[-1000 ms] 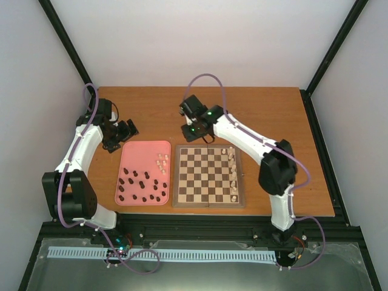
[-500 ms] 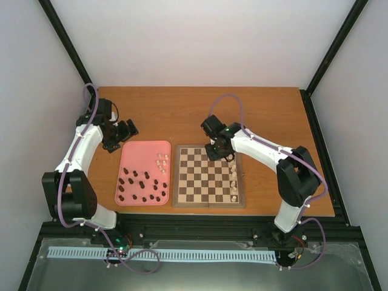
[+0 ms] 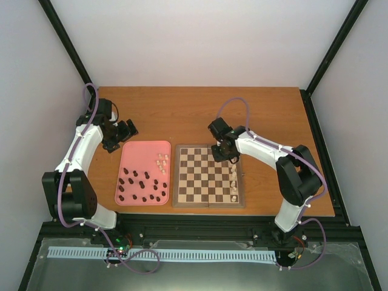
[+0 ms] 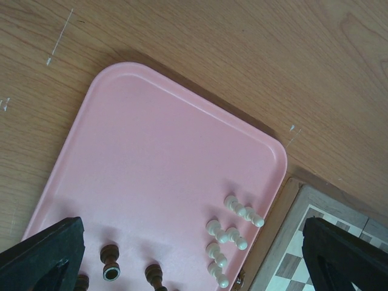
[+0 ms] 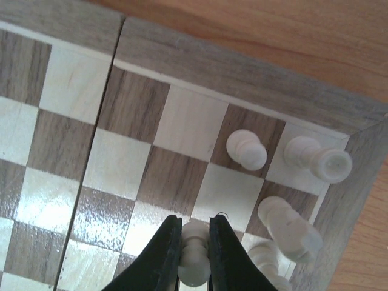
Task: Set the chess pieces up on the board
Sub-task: Place the chess piece on the chessboard.
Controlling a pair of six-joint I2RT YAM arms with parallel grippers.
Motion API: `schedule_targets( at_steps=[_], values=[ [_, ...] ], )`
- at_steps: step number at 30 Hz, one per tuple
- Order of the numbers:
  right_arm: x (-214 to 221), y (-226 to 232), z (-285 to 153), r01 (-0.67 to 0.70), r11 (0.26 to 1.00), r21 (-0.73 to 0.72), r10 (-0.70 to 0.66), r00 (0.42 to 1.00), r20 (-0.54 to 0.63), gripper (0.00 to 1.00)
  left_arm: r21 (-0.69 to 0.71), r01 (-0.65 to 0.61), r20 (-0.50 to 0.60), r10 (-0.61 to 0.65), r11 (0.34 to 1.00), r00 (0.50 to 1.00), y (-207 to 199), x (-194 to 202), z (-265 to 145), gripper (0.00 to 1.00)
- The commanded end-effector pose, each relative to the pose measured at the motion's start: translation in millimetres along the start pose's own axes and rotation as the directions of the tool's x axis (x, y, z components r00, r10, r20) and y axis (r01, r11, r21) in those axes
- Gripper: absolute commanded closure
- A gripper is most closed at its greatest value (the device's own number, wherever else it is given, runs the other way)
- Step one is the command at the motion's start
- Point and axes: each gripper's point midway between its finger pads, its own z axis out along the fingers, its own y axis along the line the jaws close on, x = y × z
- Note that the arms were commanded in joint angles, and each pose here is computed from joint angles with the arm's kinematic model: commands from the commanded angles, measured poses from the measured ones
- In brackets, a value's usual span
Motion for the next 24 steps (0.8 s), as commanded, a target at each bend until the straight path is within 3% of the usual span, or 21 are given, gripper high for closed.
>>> schedule_targets(
  at_steps=[1,24],
  values=[
    [-14,-5,4,-0.033,0.999,0.013,0.032,0.998,0.052,0.96,-0.002,-0.022,0.008,0.022,1.000,1.000,-2,-4,0,0.00],
    [-3,-19,20,-0.061,0.997,0.037,0.061,0.998,0.024,0.94,-0.009,-0.019,-0.002,0.019,1.000,1.000,0,-3,4,0.00]
  ],
)
